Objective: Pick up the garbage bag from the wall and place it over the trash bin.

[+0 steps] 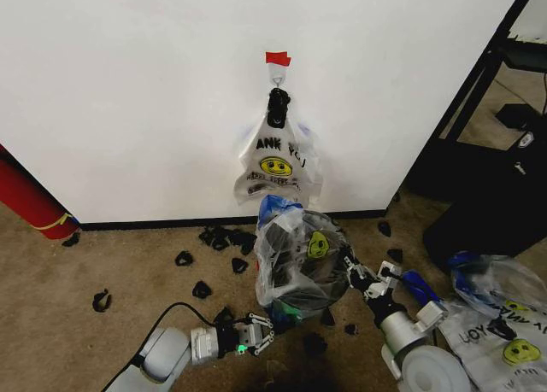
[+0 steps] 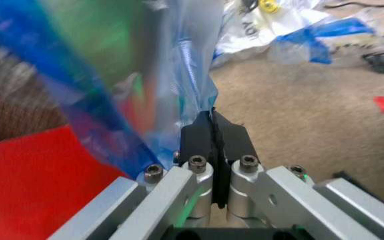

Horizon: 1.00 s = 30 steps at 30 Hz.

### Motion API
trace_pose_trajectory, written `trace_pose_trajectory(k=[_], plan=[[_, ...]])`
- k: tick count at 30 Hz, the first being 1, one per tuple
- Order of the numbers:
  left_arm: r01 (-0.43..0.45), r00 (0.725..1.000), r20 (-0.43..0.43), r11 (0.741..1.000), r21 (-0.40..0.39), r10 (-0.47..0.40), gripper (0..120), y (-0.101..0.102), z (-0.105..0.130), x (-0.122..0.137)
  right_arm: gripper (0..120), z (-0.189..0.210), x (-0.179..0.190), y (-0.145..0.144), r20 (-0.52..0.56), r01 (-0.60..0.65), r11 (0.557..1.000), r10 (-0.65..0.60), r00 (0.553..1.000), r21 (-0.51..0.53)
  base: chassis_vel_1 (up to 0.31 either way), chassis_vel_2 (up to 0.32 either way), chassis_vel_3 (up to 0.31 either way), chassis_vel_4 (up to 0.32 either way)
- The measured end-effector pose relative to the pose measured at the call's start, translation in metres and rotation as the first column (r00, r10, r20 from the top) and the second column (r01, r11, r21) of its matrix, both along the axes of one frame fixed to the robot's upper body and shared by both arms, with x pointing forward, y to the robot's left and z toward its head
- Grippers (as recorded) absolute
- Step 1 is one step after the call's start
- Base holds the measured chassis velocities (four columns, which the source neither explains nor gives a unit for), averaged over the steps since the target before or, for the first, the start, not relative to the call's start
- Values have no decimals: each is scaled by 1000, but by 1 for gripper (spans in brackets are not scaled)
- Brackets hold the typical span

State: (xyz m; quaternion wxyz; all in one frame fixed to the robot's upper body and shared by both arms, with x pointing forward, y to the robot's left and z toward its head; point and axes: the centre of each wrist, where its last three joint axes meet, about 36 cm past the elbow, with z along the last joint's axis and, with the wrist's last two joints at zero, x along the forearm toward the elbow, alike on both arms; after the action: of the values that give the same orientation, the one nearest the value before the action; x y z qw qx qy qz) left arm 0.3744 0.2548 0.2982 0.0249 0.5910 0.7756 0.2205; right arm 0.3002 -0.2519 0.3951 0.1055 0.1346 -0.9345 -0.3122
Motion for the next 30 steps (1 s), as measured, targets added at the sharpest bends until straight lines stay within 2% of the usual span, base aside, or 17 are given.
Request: trace_pose_trajectory(k=[13,20,25,26,30], plan=[[-59,998,-7,998,39,59,0,25,-6,33,1,4,7,-18,-16,-31,998,30,999,-61,0,0,0,0],[-30,999,-40,999,37,31,0,34,-5,37,1,0,11,-24,2,-47,995,48,999,-88,0,0,0,0],[-26,999,-40,1000,-3,26,0,37,-7,35,1,-5,15,-26,45,-29,996,33,998,-87,0,0,0,0],[-37,999,-36,999,-11,36,1,37,-8,34,1,-6,15,-25,50,-26,996,30,998,-84,0,0,0,0],[-77,997,-16,996,-47,76,19,40,-11,32,1,-12,15,-17,72,-1,999,5,997,-52,0,0,0,0]])
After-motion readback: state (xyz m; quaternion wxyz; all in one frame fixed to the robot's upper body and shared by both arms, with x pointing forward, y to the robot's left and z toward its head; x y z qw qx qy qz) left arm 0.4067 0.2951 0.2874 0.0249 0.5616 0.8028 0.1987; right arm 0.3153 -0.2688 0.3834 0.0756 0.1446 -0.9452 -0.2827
